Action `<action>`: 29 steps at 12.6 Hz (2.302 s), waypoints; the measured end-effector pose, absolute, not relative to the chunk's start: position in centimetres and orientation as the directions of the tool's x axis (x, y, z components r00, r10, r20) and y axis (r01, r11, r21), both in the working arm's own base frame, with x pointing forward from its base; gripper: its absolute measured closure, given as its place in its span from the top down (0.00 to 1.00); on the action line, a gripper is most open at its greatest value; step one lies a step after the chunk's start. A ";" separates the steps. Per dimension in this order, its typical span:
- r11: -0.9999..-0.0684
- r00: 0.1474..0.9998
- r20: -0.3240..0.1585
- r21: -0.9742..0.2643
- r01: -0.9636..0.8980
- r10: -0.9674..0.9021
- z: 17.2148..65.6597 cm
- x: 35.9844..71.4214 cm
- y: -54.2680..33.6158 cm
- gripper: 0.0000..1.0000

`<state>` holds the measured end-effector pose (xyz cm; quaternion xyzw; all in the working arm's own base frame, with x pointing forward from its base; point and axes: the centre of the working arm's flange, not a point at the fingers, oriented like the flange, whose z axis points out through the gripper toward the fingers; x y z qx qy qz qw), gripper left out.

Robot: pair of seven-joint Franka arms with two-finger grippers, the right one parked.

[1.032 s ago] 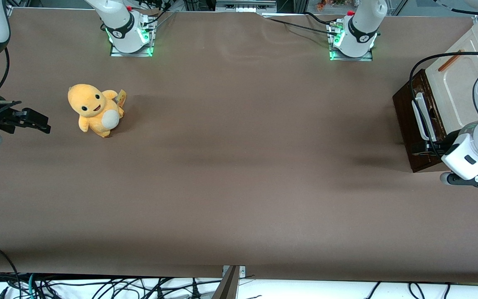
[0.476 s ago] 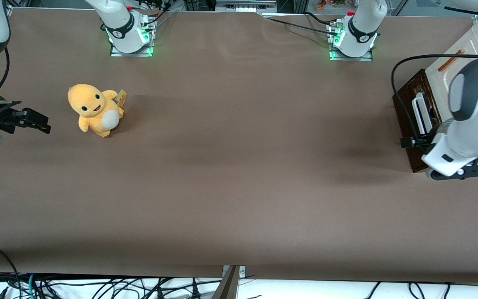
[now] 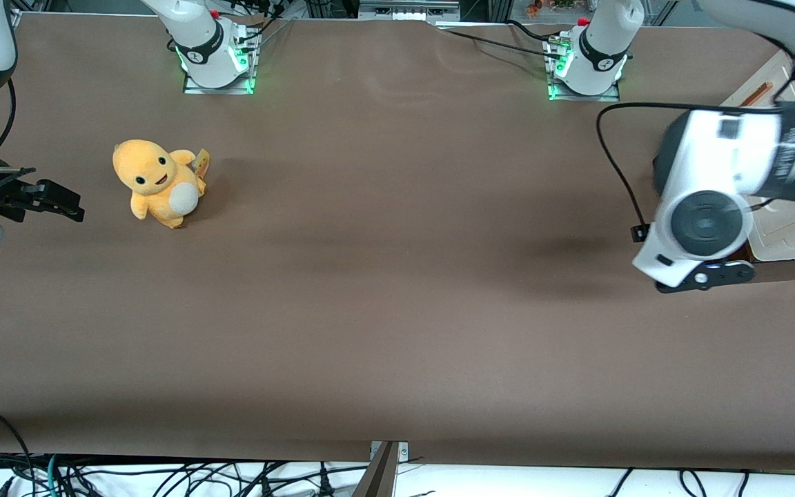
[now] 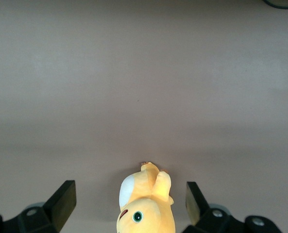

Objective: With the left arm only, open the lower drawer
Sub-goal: 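Move the open left gripper to the lower drawer's white handle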

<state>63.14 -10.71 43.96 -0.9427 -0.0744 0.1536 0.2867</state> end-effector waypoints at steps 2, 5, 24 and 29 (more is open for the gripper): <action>-0.746 0.948 -0.244 -0.665 -0.011 0.204 41.2 62.0 -12.2 1.00; -0.656 0.949 -0.224 -0.755 -0.024 0.224 36.9 60.1 -14.3 1.00; -0.226 0.958 -0.150 -0.970 -0.094 0.245 20.5 52.1 -10.9 1.00; -0.172 0.952 -0.183 -0.975 -0.143 0.245 19.2 50.6 -8.9 1.00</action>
